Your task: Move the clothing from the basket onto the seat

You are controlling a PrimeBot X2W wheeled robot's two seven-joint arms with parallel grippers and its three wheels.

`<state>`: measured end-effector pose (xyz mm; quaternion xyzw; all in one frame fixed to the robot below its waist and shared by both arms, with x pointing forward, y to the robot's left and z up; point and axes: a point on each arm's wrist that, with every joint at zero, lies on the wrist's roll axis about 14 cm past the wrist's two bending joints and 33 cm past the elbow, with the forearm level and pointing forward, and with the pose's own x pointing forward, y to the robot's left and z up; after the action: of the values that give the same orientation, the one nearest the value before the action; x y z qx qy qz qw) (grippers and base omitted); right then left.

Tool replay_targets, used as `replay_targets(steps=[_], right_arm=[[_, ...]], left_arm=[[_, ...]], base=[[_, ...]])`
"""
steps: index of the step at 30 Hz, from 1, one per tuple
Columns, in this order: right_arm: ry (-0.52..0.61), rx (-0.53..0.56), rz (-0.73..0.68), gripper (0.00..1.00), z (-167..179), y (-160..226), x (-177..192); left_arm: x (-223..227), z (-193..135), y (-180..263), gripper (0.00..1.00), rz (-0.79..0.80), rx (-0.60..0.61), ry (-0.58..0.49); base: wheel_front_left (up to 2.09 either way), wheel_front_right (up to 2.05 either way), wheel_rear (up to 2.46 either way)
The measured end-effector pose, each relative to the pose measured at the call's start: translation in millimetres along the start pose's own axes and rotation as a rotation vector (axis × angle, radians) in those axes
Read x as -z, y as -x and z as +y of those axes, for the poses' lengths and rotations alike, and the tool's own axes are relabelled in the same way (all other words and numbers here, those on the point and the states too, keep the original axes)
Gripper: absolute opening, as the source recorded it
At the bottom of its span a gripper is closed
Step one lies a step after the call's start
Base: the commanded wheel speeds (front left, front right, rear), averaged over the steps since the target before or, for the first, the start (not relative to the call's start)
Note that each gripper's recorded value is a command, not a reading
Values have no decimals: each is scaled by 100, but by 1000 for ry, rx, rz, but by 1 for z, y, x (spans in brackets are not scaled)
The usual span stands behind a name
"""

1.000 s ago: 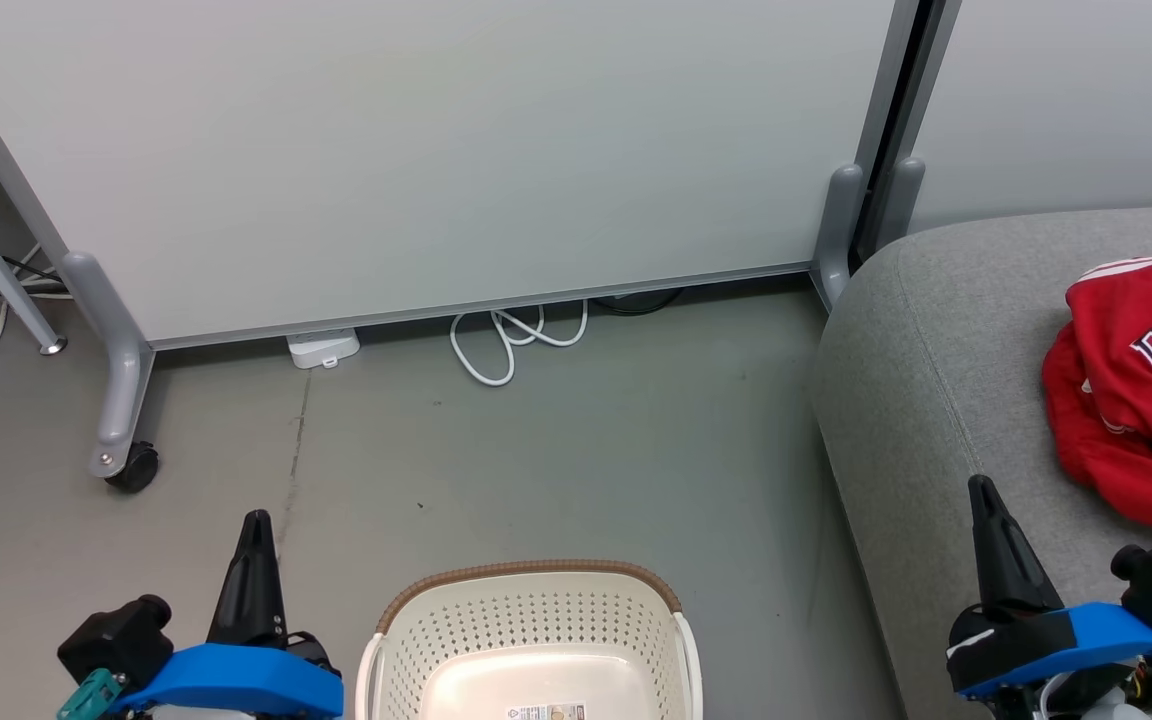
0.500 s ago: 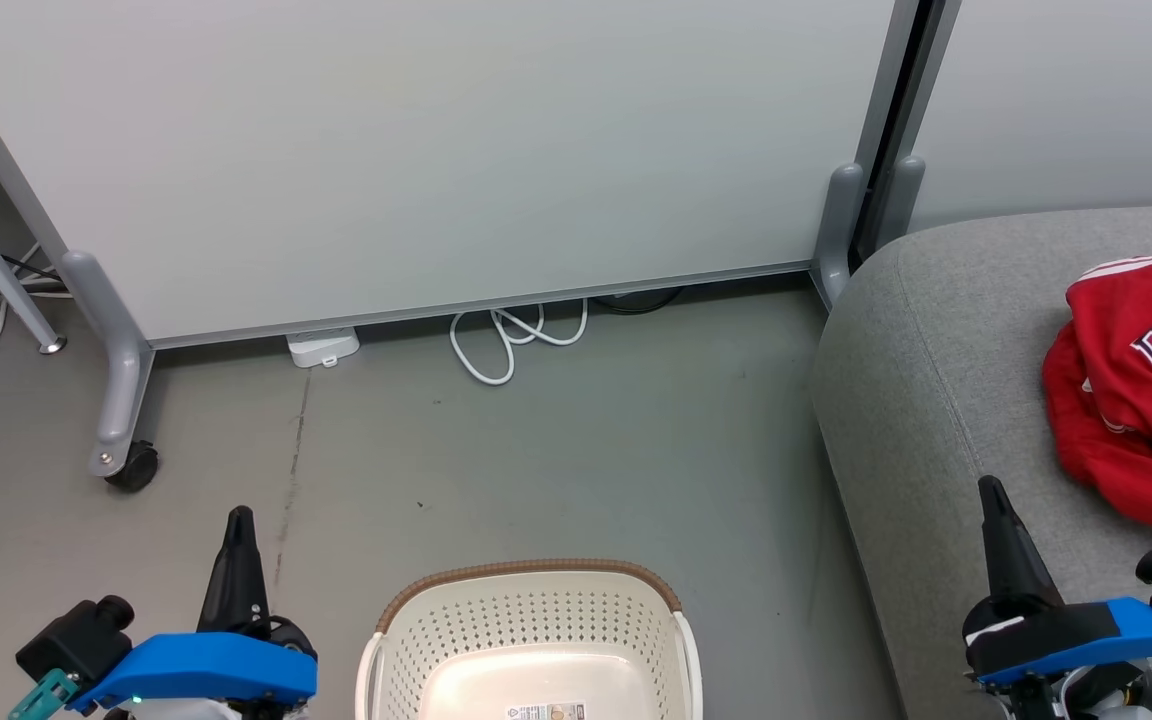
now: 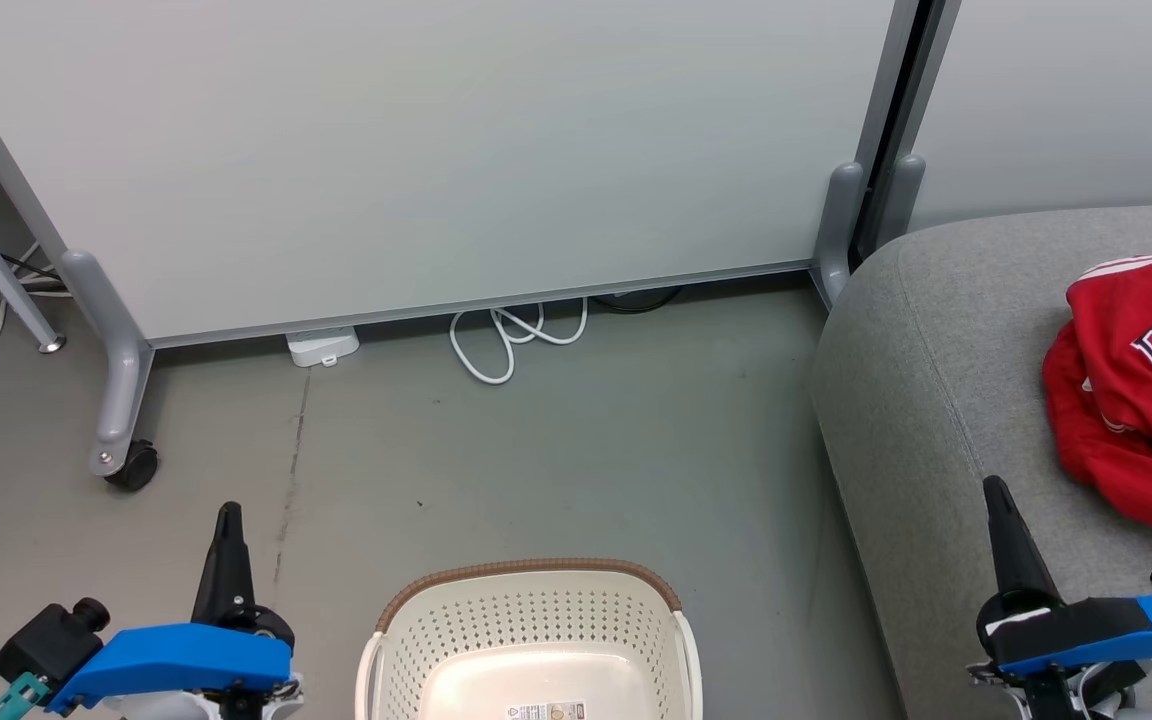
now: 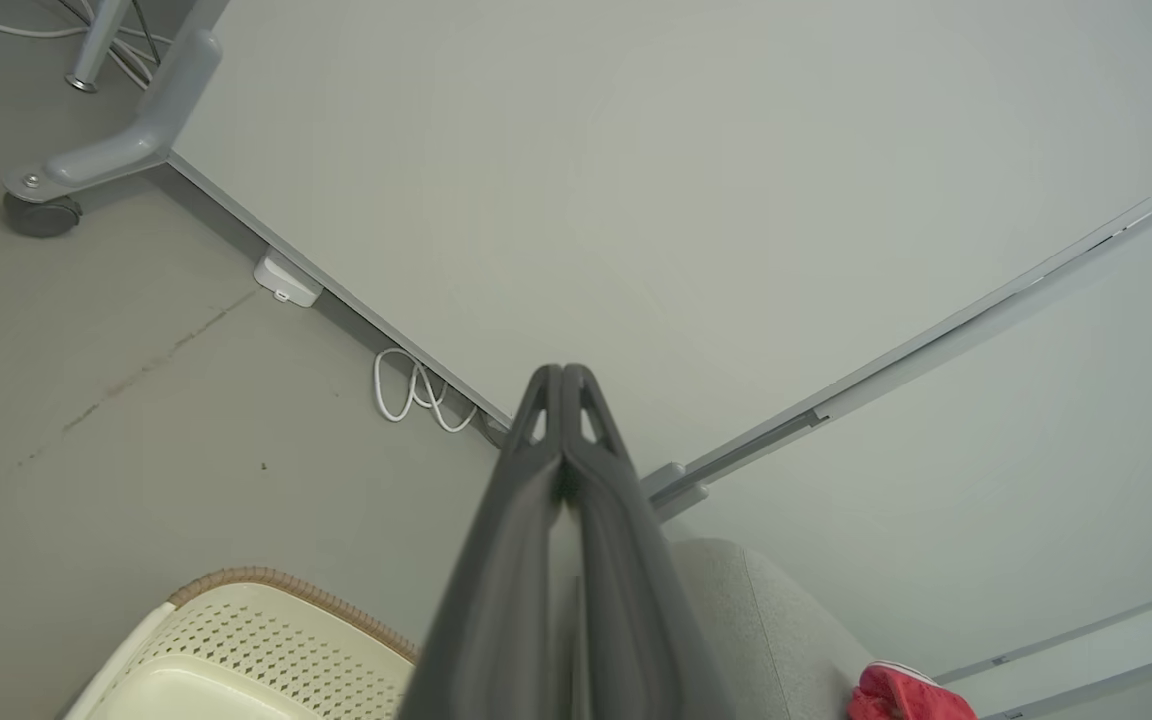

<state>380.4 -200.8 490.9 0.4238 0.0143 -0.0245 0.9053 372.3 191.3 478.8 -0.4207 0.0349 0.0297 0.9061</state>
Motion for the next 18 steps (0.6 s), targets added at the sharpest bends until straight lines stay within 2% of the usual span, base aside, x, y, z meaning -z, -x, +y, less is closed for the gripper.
replay_targets(steps=[18], right_arm=[[-205, 1, 5, 0, 1, -2, -2]], left_arm=[[-5, -2, -4, 0, 2, 5, 208]], base=[[0, 0, 0]])
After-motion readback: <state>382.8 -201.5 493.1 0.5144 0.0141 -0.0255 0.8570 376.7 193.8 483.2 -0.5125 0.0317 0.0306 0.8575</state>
